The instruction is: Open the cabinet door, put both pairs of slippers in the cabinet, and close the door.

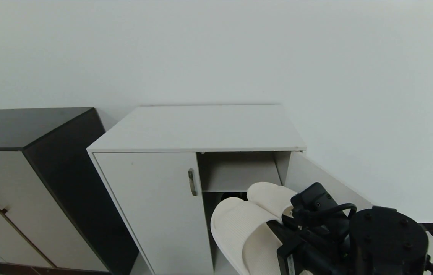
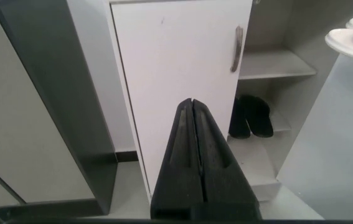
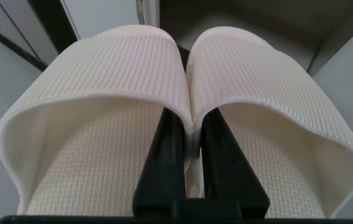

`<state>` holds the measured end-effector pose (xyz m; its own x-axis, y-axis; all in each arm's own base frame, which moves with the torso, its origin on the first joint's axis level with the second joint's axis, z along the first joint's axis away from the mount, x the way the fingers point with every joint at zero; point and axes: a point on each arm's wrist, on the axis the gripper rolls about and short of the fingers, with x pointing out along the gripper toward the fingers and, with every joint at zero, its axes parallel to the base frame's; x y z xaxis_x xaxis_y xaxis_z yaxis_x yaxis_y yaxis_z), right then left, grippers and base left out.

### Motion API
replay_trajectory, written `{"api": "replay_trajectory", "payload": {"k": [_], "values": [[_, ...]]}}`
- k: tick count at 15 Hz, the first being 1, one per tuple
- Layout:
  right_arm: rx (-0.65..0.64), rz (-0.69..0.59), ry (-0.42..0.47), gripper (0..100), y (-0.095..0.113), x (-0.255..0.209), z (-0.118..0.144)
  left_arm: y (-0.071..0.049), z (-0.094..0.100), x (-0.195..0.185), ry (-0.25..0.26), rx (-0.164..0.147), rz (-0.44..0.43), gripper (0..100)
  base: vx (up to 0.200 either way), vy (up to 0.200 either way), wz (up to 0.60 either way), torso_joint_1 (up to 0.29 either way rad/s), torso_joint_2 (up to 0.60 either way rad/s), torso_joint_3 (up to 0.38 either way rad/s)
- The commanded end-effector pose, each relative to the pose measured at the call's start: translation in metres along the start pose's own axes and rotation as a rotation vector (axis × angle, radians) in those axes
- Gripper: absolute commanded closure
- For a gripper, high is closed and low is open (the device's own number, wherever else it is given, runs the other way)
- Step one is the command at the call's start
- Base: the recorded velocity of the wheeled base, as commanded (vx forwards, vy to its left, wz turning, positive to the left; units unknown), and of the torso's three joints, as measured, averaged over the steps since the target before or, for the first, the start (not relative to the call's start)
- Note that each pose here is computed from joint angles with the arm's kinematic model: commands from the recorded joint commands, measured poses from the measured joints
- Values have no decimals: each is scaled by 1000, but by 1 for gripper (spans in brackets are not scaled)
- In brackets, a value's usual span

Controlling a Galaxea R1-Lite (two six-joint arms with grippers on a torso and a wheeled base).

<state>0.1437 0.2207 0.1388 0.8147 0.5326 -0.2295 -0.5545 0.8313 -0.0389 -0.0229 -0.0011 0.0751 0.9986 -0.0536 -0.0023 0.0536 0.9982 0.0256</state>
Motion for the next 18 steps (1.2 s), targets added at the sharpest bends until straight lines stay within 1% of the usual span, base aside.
{"api": "replay_trajectory", "payload": {"k": [1,5,10,16,18], "values": [[-6,1,11,100,1,2,-3,0,0,0,1,0,0,100,0,0,0,-198,515,310],[-6,-1,11,100,1,2,-3,0,0,0,1,0,0,100,0,0,0,-192,508,310],[-10,-1,30,100,2,5,-8,0,0,0,1,0,0,100,0,0,0,-167,493,322],[-11,-1,36,100,3,8,-10,0,0,0,1,2,-2,100,0,0,0,-115,464,347],[-18,-4,51,100,4,11,-14,0,0,0,1,5,-2,100,0,0,0,-56,456,376]]}}
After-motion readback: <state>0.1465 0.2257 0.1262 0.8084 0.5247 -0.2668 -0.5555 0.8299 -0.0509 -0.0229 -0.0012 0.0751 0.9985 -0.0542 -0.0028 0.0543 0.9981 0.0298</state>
